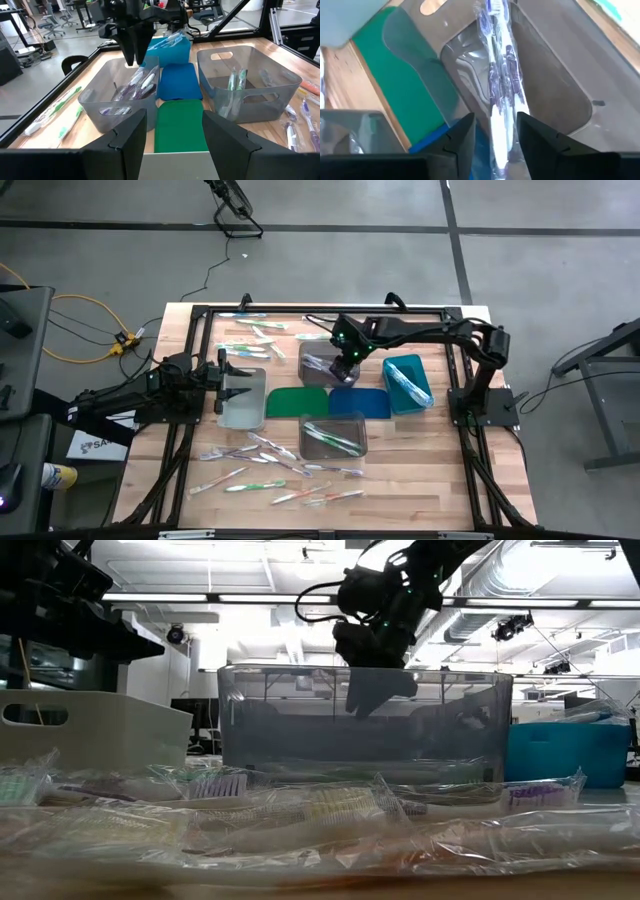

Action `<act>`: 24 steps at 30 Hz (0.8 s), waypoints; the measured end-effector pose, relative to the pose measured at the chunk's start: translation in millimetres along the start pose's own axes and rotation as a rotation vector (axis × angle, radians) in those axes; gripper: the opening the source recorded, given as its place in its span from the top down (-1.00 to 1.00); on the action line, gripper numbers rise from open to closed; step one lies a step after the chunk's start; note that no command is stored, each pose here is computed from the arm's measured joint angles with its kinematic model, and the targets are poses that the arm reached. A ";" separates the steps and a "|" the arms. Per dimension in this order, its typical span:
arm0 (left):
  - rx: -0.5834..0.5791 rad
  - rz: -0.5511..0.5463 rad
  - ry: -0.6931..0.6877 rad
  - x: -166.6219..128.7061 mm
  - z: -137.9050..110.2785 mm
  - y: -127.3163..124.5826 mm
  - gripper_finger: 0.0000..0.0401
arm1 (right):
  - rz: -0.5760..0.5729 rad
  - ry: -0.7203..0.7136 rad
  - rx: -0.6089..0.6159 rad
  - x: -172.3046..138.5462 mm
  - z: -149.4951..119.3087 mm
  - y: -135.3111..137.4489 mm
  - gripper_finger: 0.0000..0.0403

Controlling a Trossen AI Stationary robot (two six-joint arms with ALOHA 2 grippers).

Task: Pick & Place Toothbrushes
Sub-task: Put the green toothbrush into the bottom black bin

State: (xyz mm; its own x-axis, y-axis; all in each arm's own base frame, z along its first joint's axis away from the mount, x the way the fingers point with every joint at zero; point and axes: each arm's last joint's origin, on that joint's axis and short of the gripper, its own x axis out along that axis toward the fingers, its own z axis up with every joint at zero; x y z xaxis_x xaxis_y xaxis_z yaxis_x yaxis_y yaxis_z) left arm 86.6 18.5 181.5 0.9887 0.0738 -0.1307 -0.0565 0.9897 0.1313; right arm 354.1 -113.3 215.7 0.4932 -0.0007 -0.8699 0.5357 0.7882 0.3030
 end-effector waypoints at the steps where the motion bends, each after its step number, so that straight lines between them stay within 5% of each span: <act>1: 0.000 0.000 0.000 0.0 0.0 0.0 0.07 | 0.002 0.002 0.013 0.3 -0.8 1.8 0.30; 15: 0.000 0.000 0.000 0.0 0.0 0.0 0.07 | 0.009 0.085 0.063 -36.7 -18.2 12.9 0.32; 24: 0.000 0.000 0.000 0.0 0.0 0.0 0.07 | -0.075 0.064 -0.169 -68.8 -38.6 2.8 0.32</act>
State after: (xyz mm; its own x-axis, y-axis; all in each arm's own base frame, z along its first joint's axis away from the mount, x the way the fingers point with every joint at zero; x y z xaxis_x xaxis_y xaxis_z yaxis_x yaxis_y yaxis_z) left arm 86.6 18.4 181.5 0.9887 0.0735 -0.1306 -0.0562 0.9898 0.1312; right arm 295.2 -87.2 261.4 0.4085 -0.0283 -0.9123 0.4441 0.8794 0.1716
